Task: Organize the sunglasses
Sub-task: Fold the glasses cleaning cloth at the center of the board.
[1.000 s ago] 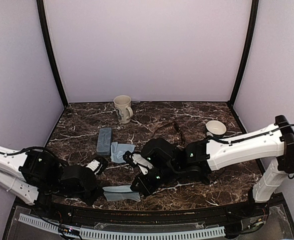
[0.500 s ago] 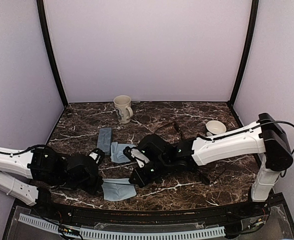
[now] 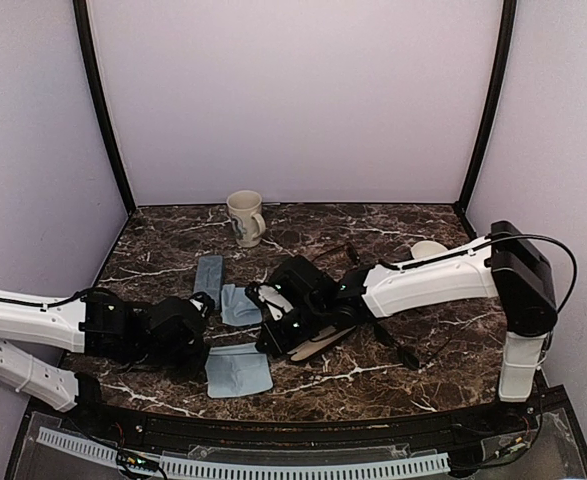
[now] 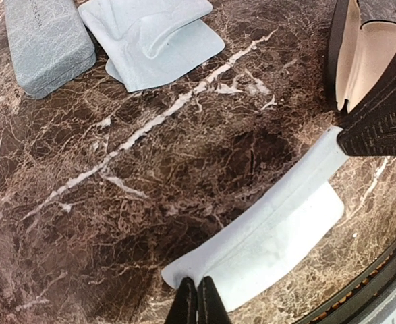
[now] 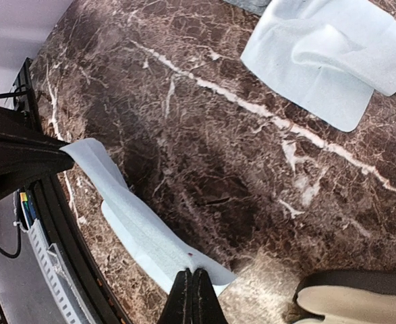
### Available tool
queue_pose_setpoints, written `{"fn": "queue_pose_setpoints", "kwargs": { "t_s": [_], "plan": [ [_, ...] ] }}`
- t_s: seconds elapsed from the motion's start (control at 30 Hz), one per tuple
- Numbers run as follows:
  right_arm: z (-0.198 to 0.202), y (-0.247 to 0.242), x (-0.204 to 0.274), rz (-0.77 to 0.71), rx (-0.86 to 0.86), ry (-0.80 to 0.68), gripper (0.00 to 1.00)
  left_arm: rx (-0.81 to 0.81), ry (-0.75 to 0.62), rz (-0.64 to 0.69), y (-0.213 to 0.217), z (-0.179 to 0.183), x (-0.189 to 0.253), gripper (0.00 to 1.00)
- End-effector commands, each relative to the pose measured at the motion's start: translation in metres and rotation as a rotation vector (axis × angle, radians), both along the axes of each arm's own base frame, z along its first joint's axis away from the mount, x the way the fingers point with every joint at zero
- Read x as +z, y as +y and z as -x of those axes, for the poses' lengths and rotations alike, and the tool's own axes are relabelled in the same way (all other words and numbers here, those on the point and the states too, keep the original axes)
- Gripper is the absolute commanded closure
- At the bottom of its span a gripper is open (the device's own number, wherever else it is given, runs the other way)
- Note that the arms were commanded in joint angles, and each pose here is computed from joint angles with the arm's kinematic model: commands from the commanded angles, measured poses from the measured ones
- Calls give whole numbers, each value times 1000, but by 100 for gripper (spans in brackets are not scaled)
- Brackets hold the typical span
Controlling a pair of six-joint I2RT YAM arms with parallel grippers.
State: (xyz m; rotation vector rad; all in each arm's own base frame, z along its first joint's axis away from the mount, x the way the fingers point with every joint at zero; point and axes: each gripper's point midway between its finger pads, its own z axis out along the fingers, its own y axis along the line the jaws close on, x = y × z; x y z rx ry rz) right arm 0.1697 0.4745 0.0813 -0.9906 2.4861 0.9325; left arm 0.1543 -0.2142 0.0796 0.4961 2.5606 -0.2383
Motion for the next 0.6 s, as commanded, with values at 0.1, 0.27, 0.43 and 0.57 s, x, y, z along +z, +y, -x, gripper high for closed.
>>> {"fn": "queue_pose_setpoints", "kwargs": {
  "t_s": [0.1, 0.27, 0.43, 0.57],
  "plan": [
    [-13, 0, -9, 28, 12, 2, 100, -31, 18, -47, 4, -4, -16, 100],
    [-7, -3, -12, 29, 28, 20, 100, -58, 76, -28, -3, 6, -30, 100],
    [3, -8, -17, 32, 44, 44, 100, -79, 139, -15, -3, 18, -41, 100],
    [11, -11, -22, 43, 54, 60, 100, -100, 167, 12, -6, 25, -41, 100]
  ]
}}
